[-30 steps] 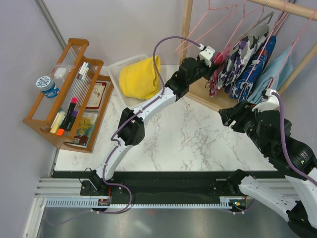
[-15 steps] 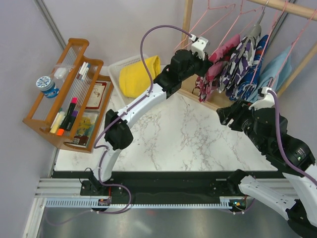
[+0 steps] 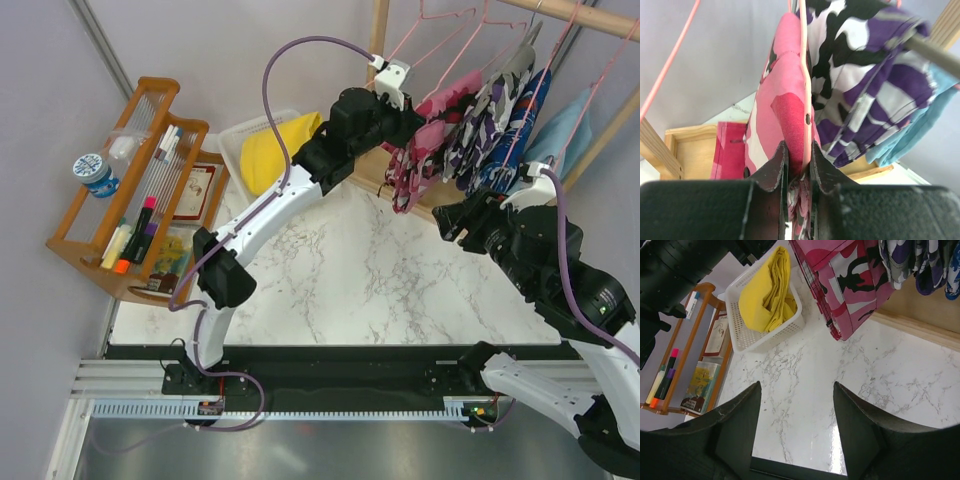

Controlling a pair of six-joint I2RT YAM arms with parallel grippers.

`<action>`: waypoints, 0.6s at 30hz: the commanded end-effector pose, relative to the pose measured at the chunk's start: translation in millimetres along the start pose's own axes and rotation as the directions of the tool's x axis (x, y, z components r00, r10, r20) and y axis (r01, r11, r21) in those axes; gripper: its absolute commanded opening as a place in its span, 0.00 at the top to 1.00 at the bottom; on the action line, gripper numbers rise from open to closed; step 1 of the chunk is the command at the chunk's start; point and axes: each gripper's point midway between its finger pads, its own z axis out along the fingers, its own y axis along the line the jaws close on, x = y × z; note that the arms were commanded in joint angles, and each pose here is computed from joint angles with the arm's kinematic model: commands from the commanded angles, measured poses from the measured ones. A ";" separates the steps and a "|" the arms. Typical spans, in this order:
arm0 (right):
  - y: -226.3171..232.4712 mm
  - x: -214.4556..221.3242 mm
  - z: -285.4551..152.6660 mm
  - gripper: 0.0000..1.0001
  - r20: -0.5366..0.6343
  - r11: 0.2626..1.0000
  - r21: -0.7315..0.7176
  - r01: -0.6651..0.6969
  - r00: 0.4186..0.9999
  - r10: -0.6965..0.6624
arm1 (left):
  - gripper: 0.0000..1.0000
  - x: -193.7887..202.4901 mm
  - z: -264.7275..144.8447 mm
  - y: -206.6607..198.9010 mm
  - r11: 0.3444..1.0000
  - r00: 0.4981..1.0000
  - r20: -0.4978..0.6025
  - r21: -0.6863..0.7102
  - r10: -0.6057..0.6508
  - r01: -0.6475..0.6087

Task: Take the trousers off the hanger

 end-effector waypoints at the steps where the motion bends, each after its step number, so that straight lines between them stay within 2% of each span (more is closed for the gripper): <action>1: 16.7 -18.6 -3.2 0.33 0.042 0.998 -0.056 -0.008 0.999 0.011 | 0.98 -185.1 -79.0 -33.1 0.997 0.901 0.434 0.071 -0.027 -0.004; 7: 22.1 -18.8 -1.9 0.33 0.035 0.997 -0.074 -0.014 0.999 0.017 | 0.98 -202.4 -101.8 -35.8 0.998 0.894 0.447 0.068 -0.021 -0.010; 18: 41.9 -26.3 1.3 0.33 0.029 0.990 -0.136 -0.024 0.999 0.028 | 0.98 -198.1 -144.8 -42.0 0.997 0.911 0.413 0.075 0.002 -0.036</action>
